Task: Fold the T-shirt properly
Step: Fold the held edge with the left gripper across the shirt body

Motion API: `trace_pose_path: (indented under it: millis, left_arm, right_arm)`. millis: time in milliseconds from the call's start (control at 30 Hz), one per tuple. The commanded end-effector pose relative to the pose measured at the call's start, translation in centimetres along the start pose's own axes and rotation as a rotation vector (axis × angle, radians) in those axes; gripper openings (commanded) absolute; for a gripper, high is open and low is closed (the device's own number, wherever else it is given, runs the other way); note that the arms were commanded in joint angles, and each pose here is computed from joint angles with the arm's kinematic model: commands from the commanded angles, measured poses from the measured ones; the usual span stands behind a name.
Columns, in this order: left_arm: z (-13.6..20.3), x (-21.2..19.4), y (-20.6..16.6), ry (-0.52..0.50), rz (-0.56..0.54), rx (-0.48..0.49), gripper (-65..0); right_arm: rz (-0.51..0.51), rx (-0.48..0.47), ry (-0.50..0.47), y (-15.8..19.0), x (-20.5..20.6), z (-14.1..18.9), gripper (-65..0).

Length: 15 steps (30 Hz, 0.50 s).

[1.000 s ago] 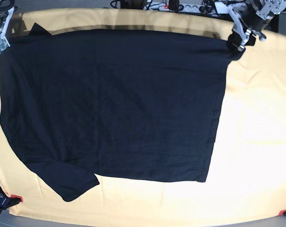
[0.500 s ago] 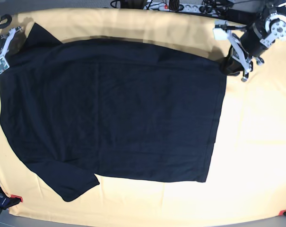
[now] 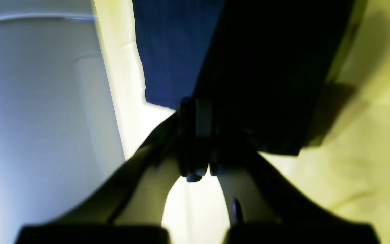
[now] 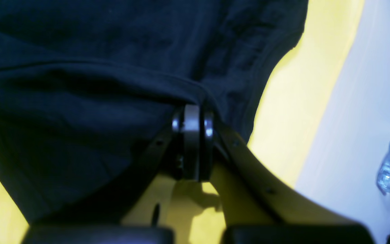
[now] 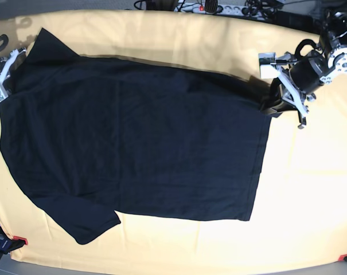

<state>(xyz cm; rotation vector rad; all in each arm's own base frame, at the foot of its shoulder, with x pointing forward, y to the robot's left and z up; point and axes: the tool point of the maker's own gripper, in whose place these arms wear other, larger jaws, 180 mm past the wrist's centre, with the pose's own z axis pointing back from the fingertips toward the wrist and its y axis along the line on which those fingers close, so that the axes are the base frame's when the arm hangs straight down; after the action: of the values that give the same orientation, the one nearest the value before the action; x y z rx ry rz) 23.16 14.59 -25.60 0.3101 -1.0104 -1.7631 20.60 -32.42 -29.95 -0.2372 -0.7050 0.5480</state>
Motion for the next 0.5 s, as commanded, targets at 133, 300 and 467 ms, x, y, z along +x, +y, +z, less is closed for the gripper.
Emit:
trace_pose_path:
  millis: [133, 300, 467]
  left_arm:
    - [-0.8, -1.8, 2.7, 0.000, 0.055, 0.068, -65.0]
    - [-1.6, -3.1, 4.1, -0.018, 0.107, 0.095, -65.0]
    - [-2.4, -3.2, 4.7, -0.054, 0.171, 0.098, -65.0]
  right_arm:
    - [0.064, -0.060, -0.025, -0.5, 2.1, -1.2, -65.0]
    - [0.069, -0.115, -0.029, -1.3, 2.8, -1.8, -65.0]
    - [0.022, -0.126, -0.022, -2.8, 2.3, -3.0, -65.0]
